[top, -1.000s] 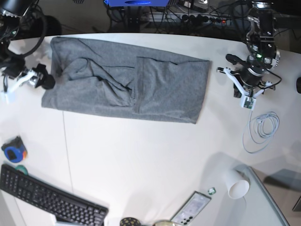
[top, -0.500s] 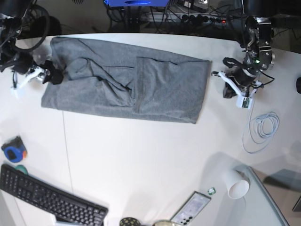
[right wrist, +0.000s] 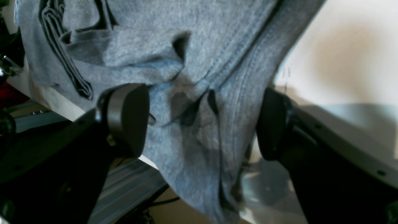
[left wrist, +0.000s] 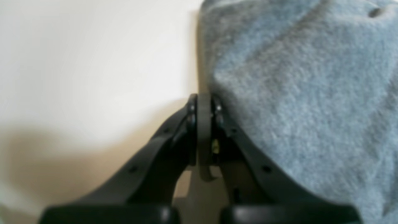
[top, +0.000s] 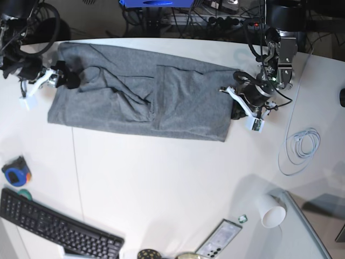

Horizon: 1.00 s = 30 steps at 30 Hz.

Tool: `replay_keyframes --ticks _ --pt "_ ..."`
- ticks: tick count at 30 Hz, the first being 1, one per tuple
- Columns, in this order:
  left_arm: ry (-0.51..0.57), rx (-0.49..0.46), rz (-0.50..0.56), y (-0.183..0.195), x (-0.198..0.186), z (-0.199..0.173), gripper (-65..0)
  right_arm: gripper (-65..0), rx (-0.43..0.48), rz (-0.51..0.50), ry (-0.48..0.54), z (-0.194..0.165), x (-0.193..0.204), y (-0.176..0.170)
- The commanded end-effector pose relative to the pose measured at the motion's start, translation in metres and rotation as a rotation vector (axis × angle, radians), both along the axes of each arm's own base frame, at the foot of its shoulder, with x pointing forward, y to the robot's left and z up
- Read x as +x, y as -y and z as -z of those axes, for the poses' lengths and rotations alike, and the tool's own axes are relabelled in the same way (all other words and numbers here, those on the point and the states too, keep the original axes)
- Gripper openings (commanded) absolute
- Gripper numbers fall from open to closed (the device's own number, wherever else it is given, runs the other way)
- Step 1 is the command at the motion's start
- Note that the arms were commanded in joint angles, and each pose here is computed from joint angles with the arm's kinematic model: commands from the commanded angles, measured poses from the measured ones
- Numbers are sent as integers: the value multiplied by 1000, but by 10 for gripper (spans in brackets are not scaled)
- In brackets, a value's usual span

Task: Layout the t-shirt on the table in an organized manner, then fold the t-shirt properly
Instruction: 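Open the left gripper and grasp the folded end of the strip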

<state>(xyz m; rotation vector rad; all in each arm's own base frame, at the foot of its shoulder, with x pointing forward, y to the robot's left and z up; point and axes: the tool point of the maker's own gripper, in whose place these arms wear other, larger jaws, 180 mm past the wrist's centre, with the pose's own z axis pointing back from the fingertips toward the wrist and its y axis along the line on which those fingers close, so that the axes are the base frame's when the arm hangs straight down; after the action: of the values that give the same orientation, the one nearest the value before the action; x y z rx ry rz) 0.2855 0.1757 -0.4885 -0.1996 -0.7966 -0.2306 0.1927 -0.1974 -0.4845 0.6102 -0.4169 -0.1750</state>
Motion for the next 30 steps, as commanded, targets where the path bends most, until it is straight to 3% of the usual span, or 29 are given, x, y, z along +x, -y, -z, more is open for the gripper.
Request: replay_keyframes --ticks 1,23,30 --pt "-10 11 8 -1 -1 0 -650 -161 -27 -15 -9 0 1 5" --pt "-12 -29 11 22 -1 3 -650 -165 21 -2 -15 4 12 -6" --pt "-21 -28 11 22 -3 5 -650 -372 19 5 11 0 22 -5"
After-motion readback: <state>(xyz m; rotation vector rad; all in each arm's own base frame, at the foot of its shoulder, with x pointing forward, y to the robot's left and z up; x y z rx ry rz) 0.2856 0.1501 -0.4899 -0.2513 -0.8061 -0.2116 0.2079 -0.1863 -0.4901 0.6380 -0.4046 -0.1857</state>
